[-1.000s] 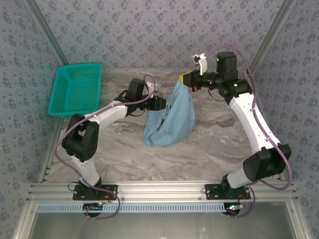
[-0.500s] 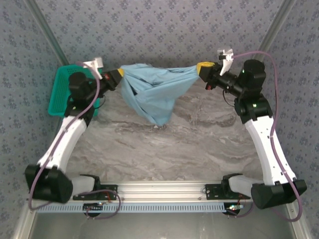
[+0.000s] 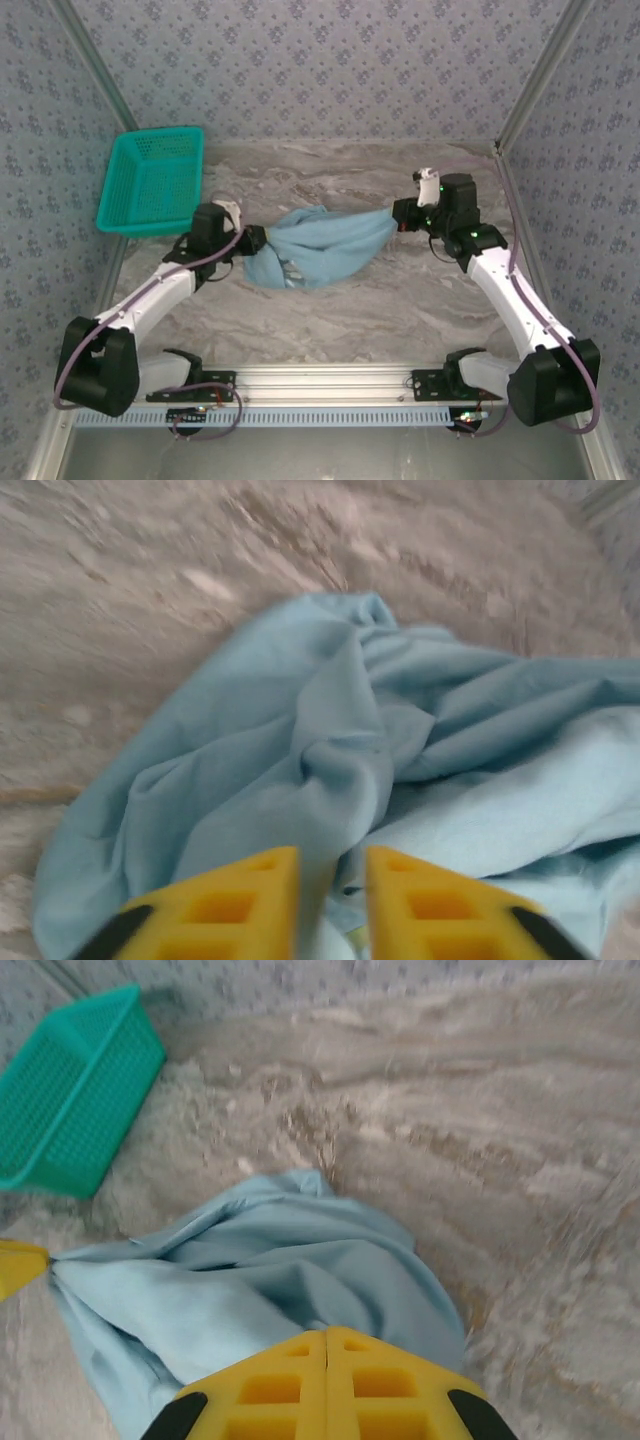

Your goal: Fold the inside-out t-shirt

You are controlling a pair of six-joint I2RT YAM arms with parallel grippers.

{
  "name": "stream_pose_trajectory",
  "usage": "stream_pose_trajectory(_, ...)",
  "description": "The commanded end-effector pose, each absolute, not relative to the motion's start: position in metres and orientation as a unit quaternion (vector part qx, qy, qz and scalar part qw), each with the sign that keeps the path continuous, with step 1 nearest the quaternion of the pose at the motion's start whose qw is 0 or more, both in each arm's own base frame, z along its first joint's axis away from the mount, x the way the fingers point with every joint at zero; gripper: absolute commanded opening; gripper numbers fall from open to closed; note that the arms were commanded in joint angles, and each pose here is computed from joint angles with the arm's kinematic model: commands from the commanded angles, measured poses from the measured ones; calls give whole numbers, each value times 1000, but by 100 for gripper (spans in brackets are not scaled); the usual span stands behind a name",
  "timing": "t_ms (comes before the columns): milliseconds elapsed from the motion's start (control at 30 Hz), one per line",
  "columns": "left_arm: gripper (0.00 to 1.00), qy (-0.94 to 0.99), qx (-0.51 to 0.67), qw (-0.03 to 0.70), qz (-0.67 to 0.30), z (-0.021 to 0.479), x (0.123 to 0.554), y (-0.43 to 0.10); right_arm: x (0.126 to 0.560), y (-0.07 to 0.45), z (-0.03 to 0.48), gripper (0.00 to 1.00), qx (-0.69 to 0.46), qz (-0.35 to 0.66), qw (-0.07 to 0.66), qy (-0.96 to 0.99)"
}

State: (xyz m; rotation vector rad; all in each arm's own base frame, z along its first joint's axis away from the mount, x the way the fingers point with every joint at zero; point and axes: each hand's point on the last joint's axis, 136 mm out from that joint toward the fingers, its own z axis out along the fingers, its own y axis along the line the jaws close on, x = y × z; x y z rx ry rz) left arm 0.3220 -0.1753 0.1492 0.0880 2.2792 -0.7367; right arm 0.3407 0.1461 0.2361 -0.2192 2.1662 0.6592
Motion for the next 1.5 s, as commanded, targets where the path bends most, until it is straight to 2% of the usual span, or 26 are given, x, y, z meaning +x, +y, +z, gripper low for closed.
stream_pose_trajectory(0,49,855,152,433,-241,181,314,-204,324,164,221,0,-117,289,385,869)
stream_pose_trajectory(67,63,841,203,442,-239,187,310,-230,314,173,211,0,-133,299,367,871)
stream_pose_trajectory(167,70,829,267,420,-254,189,306,-263,292,188,201,0,-170,320,335,870)
stream_pose_trajectory(300,70,862,247,377,-230,173,325,-276,247,204,171,0,-203,340,272,877)
stream_pose_trajectory(433,70,886,257,307,-235,143,330,-296,216,196,127,0,-155,323,215,908)
stream_pose_trajectory(600,71,908,289,234,-191,102,343,-315,207,163,87,0,-65,249,174,951)
stream_pose_trajectory(833,71,895,357,197,-179,75,341,-349,221,158,93,0,-53,243,195,949)
stream_pose_trajectory(900,64,897,359,182,-184,69,338,-350,224,155,95,0,-53,241,198,949)
stream_pose_trajectory(1000,32,893,358,178,-205,77,338,-356,234,151,104,0,-54,238,213,946)
stream_pose_trajectory(1067,10,881,353,204,-238,108,342,-363,243,149,111,0,-58,230,229,944)
stream_pose_trajectory(1100,5,875,349,221,-255,125,344,-365,246,148,114,0,-63,227,236,943)
stream_pose_trajectory(1167,1,852,336,271,-297,177,348,-369,253,147,122,0,-78,215,253,940)
stream_pose_trajectory(1333,0,795,287,368,-388,292,345,-352,272,142,155,0,-102,190,317,924)
stream_pose_trajectory(1467,0,777,240,406,-417,342,343,-325,284,146,186,0,-119,199,374,898)
